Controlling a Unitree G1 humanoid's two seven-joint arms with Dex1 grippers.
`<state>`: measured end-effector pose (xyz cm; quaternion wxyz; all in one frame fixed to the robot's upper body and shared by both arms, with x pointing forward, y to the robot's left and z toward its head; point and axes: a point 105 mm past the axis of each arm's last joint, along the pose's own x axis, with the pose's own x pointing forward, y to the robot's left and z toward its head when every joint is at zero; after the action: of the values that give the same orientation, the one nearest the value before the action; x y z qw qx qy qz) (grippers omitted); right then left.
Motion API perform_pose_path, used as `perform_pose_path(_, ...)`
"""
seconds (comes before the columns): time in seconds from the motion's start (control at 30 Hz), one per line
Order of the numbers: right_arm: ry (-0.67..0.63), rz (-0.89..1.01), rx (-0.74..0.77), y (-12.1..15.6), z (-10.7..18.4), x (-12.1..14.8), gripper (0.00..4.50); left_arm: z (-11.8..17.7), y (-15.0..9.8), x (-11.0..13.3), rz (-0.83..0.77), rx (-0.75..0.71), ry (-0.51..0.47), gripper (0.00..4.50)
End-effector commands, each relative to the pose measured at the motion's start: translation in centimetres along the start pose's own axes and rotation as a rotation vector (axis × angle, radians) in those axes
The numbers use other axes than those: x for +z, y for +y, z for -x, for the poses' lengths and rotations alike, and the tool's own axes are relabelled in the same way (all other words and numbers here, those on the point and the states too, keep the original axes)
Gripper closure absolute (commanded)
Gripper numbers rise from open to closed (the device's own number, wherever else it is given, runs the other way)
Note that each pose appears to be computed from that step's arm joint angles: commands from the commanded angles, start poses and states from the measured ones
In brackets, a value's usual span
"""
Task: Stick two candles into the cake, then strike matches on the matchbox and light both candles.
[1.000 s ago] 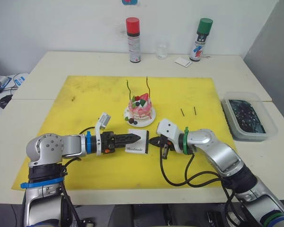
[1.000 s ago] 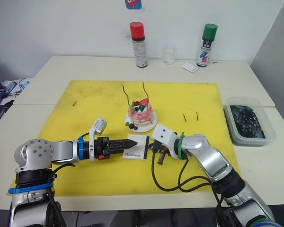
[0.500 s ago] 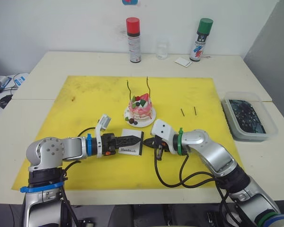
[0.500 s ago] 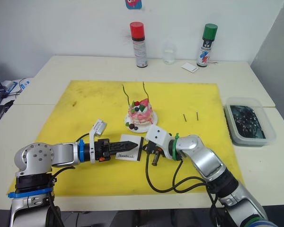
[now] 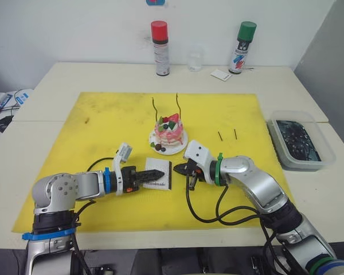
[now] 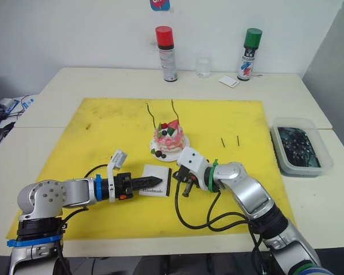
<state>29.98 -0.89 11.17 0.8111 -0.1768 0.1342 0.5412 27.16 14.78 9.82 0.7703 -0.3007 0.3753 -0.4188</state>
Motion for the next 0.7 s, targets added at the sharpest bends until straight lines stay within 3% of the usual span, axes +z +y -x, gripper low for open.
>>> perform_pose_path(0.03,-0.074,0.003,-0.044,-0.8,1.7,2.0,4.5,0.6,-2.1,-0.5,0.01,-0.109,0.016,4.34)
perform_pose_path(0.3,-0.071,0.001,-0.114,-2.3,5.3,2.4,4.5,-0.9,-4.1,-0.6,0.014,-0.201,-0.058,4.49)
perform_pose_path(0.47,0.0,-0.014,-0.056,-0.8,6.3,0.2,4.5,-2.7,-1.8,-2.0,0.045,-0.039,-0.027,4.49)
perform_pose_path(0.67,0.027,-0.018,-0.034,0.1,5.5,-0.9,4.5,-3.1,-0.7,-1.8,0.077,0.014,-0.046,4.49)
perform_pose_path(0.7,0.032,-0.016,-0.033,0.1,5.3,-1.1,4.5,-3.1,-0.5,-1.9,0.08,0.022,-0.044,4.22)
